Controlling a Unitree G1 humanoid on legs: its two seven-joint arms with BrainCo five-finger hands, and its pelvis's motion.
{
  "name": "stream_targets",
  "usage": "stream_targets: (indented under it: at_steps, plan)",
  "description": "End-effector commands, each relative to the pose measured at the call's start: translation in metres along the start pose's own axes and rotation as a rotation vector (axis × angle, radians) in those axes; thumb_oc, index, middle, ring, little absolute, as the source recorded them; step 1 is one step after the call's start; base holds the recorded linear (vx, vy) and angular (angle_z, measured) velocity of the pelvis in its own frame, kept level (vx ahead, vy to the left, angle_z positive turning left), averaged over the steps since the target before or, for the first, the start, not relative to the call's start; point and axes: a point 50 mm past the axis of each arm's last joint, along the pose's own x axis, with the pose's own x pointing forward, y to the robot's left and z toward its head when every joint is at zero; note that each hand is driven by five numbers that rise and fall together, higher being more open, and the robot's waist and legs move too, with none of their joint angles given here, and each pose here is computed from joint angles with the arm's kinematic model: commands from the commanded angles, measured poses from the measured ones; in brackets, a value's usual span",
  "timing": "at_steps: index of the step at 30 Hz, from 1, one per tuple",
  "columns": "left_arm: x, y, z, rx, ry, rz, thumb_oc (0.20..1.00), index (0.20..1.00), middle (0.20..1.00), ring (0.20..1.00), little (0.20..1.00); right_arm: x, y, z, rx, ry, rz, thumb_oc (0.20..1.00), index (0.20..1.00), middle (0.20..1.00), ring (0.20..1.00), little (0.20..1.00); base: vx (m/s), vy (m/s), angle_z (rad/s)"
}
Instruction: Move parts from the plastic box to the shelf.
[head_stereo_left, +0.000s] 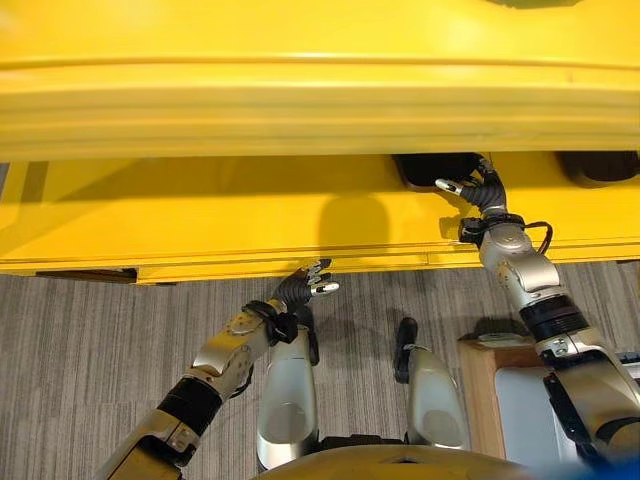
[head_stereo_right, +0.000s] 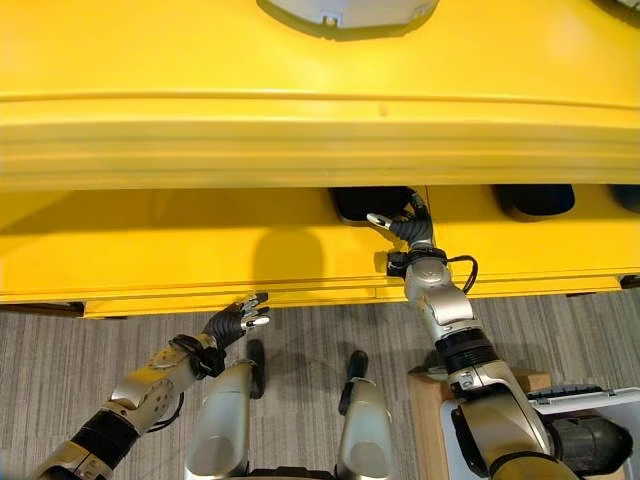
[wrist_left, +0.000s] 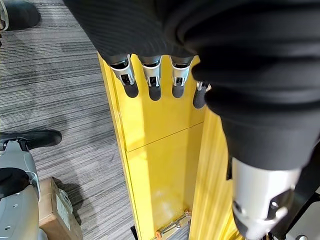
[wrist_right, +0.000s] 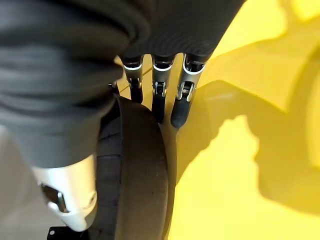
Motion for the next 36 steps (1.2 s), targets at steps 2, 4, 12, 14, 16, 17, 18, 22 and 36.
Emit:
stream_targets:
  at_steps: [2,4,12,14,16,17,18,22,36]
  plan:
    - [0.002,-0.025,0.039,0.023,-0.189,-0.091,1.0,1.0,1.0,1.0,1.0,-0.036,0.065,-0.081,-0.024,0.367,0.289,1.0,1.0,1.0,1.0,1.0,0.0,0.0,0.0]
    - [0.002,-0.024,0.039,0.023,-0.187,-0.09,1.0,1.0,1.0,1.0,1.0,-0.037,0.065,-0.082,-0.023,0.376,0.309,1.0,1.0,1.0,1.0,1.0,0.0,0.0,0.0]
    - [0.001,-0.023,0.037,0.029,-0.184,-0.088,1.0,1.0,1.0,1.0,1.0,-0.044,0.071,-0.088,-0.022,0.398,0.353,1.0,1.0,1.0,1.0,1.0,0.0,0.0,0.0]
    - [0.001,-0.023,0.037,0.032,-0.182,-0.089,1.0,1.0,1.0,1.0,1.0,-0.044,0.072,-0.088,-0.023,0.398,0.357,1.0,1.0,1.0,1.0,1.0,0.0,0.0,0.0]
    - [0.001,-0.023,0.037,0.031,-0.182,-0.089,1.0,1.0,1.0,1.0,1.0,-0.045,0.072,-0.088,-0.019,0.401,0.366,1.0,1.0,1.0,1.0,1.0,0.0,0.0,0.0]
    - [0.001,-0.024,0.037,0.032,-0.182,-0.087,1.0,1.0,1.0,1.0,1.0,-0.045,0.073,-0.088,-0.02,0.4,0.371,1.0,1.0,1.0,1.0,1.0,0.0,0.0,0.0]
    - [0.001,-0.024,0.037,0.031,-0.181,-0.087,1.0,1.0,1.0,1.0,1.0,-0.046,0.073,-0.088,-0.02,0.396,0.371,1.0,1.0,1.0,1.0,1.0,0.0,0.0,0.0]
    - [0.0,-0.024,0.038,0.033,-0.182,-0.083,1.0,1.0,1.0,1.0,1.0,-0.048,0.074,-0.087,-0.024,0.391,0.378,1.0,1.0,1.0,1.0,1.0,0.0,0.0,0.0]
    - [0.001,-0.027,0.038,0.023,-0.193,-0.084,1.0,1.0,1.0,1.0,1.0,-0.047,0.067,-0.084,-0.046,0.341,0.3,1.0,1.0,1.0,1.0,1.0,0.0,0.008,0.0]
